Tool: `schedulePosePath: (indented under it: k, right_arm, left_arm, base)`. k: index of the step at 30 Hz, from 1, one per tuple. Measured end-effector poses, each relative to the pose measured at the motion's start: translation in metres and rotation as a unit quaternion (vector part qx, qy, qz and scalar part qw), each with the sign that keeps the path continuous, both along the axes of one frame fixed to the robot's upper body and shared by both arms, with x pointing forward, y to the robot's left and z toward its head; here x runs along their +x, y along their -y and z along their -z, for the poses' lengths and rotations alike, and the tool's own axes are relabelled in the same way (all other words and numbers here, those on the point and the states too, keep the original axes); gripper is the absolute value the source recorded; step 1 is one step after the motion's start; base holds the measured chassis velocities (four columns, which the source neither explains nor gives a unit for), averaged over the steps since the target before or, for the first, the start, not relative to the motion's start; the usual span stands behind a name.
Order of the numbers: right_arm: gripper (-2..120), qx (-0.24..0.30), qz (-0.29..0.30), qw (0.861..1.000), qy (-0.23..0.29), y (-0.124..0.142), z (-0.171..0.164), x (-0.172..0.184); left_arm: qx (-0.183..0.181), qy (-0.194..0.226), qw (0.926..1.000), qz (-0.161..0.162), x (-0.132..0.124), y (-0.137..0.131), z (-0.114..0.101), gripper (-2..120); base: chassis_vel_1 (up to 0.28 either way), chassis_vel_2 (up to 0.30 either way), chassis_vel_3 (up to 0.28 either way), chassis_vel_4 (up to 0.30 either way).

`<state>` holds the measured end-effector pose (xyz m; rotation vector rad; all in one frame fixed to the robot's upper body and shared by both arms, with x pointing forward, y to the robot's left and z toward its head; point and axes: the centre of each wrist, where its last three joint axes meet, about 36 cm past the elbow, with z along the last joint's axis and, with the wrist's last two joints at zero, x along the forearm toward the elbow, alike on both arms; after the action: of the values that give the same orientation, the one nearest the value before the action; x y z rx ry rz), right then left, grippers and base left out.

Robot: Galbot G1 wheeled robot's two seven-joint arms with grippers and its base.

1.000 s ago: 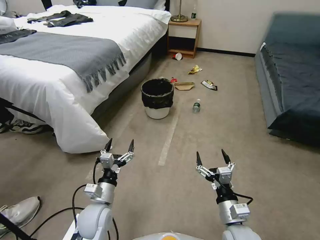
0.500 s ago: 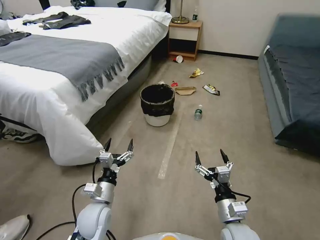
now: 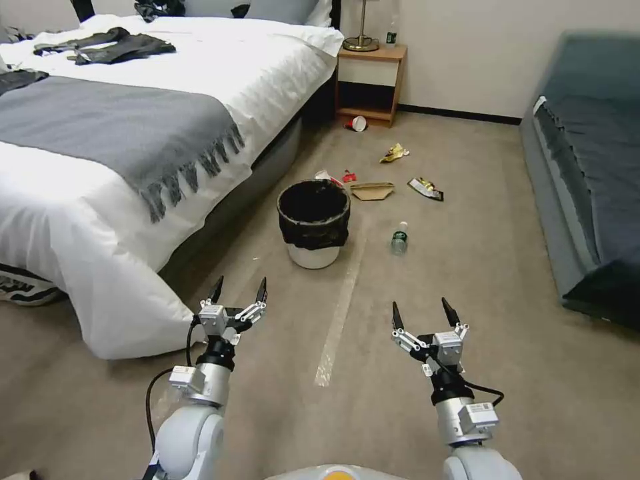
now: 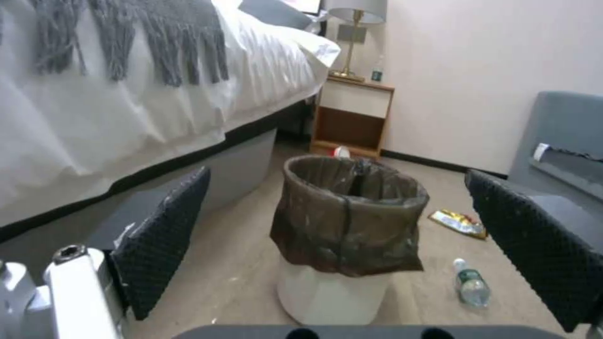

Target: Pick up the trash can from the floor.

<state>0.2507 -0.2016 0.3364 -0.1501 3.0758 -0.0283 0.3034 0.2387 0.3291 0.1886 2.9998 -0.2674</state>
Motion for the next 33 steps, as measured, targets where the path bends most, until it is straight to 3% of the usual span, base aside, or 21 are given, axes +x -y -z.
schedulePosePath:
  k: [33]
  right_arm:
    - [100,0.007,-0.005,1.000,0.005,-0.001,-0.001,0.006]
  left_arm:
    - [0.002,-0.010,0.9999,0.005,0.003,-0.001,-0.010,100]
  base:
    - [-0.141,0.140,0.141,-0.139]
